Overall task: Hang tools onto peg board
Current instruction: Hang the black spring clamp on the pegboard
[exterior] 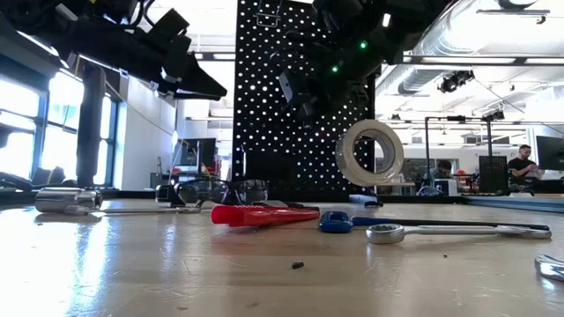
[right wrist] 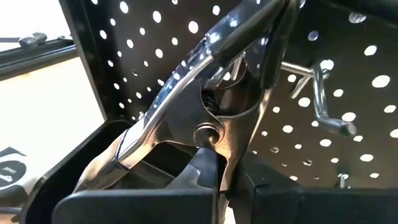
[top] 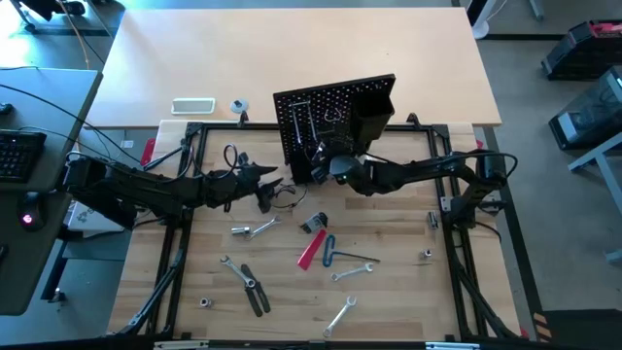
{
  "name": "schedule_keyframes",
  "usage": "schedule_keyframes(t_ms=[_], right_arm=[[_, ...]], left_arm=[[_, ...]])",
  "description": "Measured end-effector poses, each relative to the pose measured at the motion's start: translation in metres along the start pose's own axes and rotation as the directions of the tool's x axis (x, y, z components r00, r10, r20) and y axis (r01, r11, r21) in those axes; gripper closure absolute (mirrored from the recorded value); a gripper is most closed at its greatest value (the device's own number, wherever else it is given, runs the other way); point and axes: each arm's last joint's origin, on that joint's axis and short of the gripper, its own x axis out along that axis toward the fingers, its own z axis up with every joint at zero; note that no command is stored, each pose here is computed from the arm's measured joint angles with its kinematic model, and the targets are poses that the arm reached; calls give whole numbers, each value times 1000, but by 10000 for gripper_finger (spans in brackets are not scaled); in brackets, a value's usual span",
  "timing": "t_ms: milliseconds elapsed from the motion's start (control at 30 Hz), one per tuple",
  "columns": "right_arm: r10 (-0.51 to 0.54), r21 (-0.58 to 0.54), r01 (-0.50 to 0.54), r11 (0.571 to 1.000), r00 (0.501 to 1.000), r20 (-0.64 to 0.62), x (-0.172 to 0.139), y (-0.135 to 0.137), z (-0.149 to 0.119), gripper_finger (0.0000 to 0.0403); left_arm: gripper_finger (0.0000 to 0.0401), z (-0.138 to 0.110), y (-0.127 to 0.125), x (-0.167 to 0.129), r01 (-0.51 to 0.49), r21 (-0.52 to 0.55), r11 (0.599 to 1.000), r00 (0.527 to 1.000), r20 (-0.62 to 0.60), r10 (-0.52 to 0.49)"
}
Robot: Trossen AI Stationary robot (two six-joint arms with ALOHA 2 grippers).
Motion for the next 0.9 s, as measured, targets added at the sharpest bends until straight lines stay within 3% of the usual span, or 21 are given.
schedule_keyframes(t_ms=[367,900], right_arm=[[9,51,-9,999,1000,-13,16,2,-9,395],[-46,-30,46,998,999,2,23,9,4,392]], left_arm=[[233,0,0,0,11,2,1000,1000,-4,-11],[233,-1,-1,0,23,6,1000,1000,-11,-23]])
